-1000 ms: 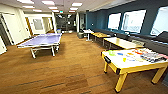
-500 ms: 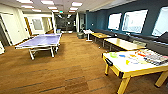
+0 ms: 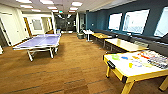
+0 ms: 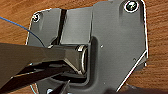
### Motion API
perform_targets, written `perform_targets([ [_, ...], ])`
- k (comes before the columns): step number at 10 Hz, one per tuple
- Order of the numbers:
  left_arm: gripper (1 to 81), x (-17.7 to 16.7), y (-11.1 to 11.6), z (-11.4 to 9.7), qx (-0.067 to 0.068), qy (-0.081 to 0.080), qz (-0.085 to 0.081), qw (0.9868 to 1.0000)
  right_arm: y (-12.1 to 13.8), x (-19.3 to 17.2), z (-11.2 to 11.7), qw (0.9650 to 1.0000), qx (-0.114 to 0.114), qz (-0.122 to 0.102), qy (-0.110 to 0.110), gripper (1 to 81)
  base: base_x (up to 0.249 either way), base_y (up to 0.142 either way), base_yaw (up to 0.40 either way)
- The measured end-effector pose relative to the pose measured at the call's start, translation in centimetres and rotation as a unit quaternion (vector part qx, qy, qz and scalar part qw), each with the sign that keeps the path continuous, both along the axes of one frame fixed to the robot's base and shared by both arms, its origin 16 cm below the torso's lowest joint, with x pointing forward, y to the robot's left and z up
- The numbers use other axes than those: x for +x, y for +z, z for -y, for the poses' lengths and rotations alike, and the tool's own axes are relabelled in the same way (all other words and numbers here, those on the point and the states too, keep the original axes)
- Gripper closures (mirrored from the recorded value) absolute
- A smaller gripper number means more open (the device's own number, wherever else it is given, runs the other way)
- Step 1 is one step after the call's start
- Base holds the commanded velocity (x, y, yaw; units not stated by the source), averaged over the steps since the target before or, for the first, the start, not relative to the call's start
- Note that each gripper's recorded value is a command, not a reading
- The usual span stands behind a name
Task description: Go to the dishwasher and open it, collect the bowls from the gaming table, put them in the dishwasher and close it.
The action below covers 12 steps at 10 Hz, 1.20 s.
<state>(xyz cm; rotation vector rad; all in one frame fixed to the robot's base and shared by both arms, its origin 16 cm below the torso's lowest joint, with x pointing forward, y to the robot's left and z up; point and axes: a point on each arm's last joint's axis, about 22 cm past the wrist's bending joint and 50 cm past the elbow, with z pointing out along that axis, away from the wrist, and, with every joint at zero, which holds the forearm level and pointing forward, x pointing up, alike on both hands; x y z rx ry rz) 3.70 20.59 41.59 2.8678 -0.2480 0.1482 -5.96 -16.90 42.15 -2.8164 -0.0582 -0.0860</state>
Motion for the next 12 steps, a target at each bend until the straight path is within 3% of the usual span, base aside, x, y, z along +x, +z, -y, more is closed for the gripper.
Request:
perform_targets([
  [5, 1.0, 0.6, 0.0, 0.1, -0.001, 0.000, 0.003, 1.0000, 0.0, 0.6, 0.1, 1.0000, 0.000, 0.004, 0.000, 1.0, 0.151, 0.000, 0.000],
  [12, 1.0, -0.1, 0.0, -0.1, 0.001, -0.001, -0.003, 1.0000, -0.1, 0.4, 0.3, 1.0000, -0.003, 0.001, 0.000, 1.0, 0.000, 0.000, 0.000],
])
